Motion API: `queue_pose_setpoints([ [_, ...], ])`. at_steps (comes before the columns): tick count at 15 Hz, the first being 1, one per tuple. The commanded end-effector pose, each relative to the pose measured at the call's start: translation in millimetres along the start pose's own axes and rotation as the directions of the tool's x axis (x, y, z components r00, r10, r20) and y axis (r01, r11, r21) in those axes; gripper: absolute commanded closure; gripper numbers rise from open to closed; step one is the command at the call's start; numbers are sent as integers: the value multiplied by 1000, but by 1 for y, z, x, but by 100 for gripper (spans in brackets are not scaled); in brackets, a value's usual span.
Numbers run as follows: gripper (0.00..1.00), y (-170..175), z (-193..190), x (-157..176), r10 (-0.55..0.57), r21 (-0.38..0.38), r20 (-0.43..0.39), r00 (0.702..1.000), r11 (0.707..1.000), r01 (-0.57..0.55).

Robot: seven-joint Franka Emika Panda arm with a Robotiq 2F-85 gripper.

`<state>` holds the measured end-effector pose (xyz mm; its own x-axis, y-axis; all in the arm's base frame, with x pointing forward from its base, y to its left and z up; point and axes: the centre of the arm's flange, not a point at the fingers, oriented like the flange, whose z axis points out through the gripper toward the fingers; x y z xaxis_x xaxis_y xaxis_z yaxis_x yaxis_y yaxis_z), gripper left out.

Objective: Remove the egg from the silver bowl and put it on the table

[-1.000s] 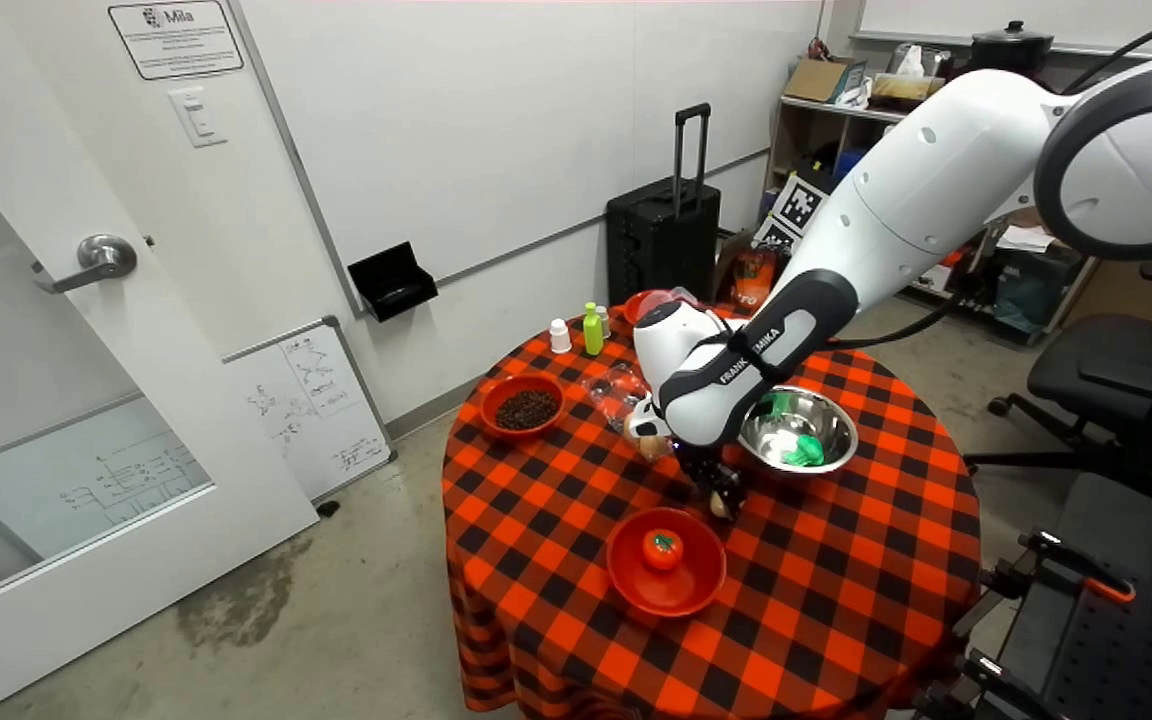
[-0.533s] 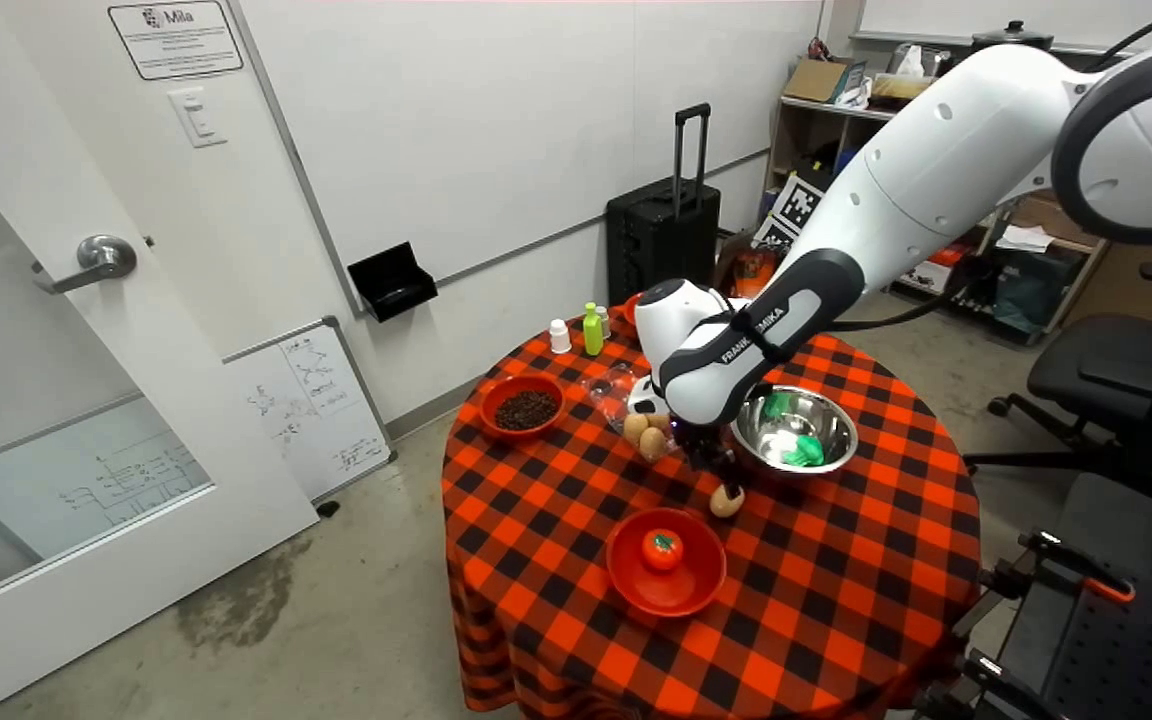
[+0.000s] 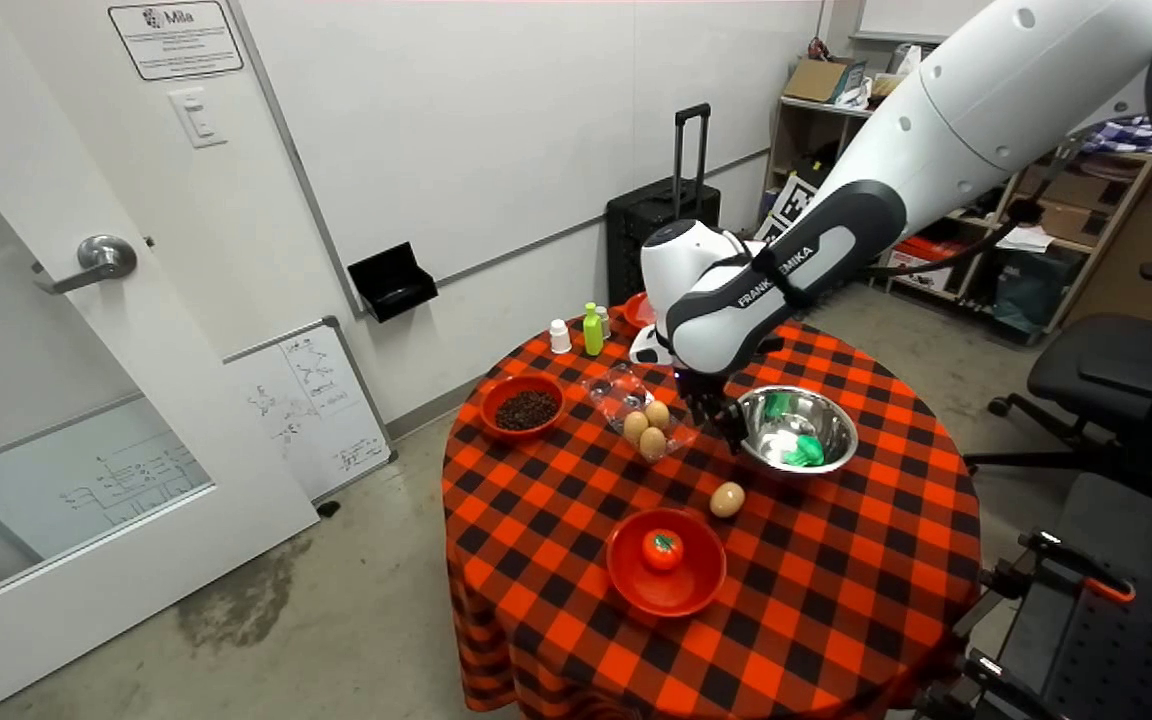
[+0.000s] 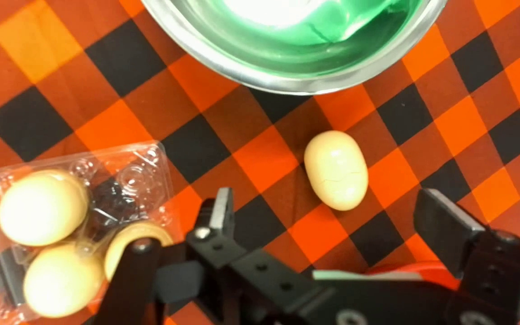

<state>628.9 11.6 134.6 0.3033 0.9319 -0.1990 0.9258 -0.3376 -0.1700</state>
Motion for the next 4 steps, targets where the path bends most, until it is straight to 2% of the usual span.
queue_pose_setpoints([
  [1, 0, -16, -25, -8, 54, -27, 38, 998, 998, -53],
  [2, 0, -2, -12, -3, 27, -17, 5, 1000, 999, -27],
  [4, 0, -4, -20, -5, 42, -26, 6, 999, 999, -42],
])
